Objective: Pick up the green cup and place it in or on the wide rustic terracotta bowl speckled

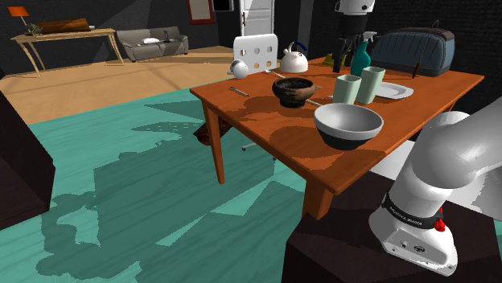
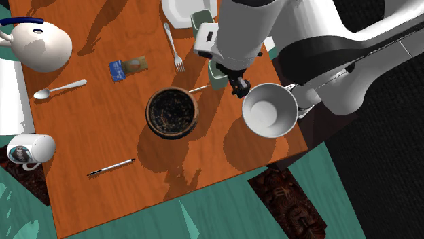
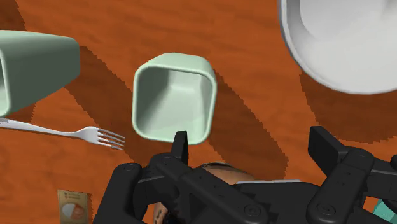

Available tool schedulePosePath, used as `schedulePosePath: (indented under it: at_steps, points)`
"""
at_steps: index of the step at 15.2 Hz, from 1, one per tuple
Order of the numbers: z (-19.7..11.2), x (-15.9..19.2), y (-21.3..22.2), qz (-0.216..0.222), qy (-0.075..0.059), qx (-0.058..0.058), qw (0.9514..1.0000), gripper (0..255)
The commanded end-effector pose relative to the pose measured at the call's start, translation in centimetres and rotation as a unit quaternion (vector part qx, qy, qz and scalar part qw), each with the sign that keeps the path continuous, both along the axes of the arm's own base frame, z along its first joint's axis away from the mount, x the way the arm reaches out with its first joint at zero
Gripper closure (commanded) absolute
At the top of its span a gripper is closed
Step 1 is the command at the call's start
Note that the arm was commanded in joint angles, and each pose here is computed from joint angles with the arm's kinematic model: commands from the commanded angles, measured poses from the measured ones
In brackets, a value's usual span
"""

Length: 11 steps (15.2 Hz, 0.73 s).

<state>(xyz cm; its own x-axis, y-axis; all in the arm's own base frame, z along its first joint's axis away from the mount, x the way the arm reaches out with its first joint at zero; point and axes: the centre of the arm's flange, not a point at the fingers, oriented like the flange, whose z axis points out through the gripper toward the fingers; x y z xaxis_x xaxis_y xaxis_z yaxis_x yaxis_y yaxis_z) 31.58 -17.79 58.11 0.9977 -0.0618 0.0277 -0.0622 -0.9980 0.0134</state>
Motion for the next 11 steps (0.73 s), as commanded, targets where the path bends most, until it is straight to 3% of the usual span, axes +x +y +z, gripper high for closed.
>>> schedulePosePath:
  at_steps: [1, 6, 11]
  points:
    - [-0.7, -0.5, -2.9, -0.002, -0.001, 0.003, 1.0000, 0]
    - [-2.0, -1.0, -9.6, -0.008, -0.002, 0.013, 0.9999, 0]
    - [-4.1, -1.0, -9.8, -0.009, -0.002, 0.013, 0.9999, 0]
